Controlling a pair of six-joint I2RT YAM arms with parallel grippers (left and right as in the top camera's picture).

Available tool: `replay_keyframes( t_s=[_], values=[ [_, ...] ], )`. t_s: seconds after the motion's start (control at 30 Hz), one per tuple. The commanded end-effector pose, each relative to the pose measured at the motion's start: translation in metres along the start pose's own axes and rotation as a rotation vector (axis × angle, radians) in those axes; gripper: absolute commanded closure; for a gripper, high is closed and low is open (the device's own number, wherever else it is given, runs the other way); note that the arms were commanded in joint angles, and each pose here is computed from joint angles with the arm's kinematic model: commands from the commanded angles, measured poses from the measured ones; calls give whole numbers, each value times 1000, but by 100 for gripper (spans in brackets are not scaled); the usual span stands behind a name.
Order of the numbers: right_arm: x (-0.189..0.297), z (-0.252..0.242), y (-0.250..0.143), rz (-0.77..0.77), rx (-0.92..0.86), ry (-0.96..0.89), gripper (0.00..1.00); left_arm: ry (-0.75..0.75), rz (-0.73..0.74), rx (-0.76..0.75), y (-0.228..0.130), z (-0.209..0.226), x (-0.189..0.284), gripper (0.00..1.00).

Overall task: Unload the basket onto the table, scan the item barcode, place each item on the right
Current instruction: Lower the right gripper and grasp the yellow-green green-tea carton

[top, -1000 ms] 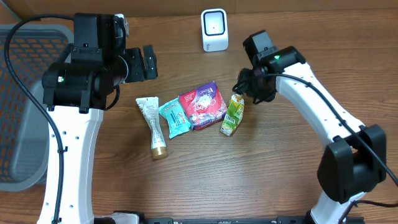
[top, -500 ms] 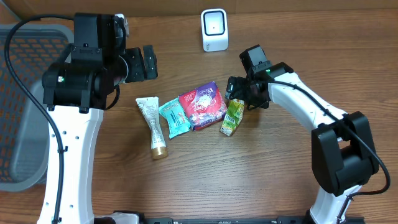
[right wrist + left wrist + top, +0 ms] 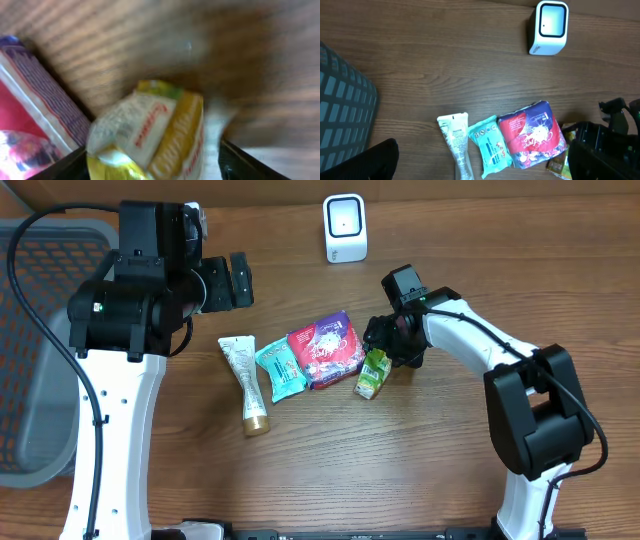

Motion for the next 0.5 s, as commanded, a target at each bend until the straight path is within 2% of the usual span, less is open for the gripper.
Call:
replay_keyframes(
  t_s=[0.0, 0.23, 0.33, 0.4, 0.47],
  values=[
    [-1, -4, -12, 67, -66, -7, 25, -8, -7, -14, 3, -2, 1, 0],
    [2, -19, -26, 133, -93, -71, 23, -8, -7, -14, 3, -2, 1, 1],
    [6, -22, -30, 152, -94, -97, 11, -8, -7, -14, 3, -2, 1, 0],
    [10, -23, -31, 160, -97, -108, 12, -8, -7, -14, 3, -2, 1, 0],
    [12, -23, -32, 167, -89, -114, 17, -8, -7, -13, 3, -2, 1, 1]
  ],
)
Point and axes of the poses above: each gripper's point midway between its finger pads, its own x axis back along the fingers, its own z axis along the line the jaws close on, y = z × x, the point moved 2 cm from there along x, back along the fingers, and after that the axes turned 12 degrees about -x, right-handed, at the moved point
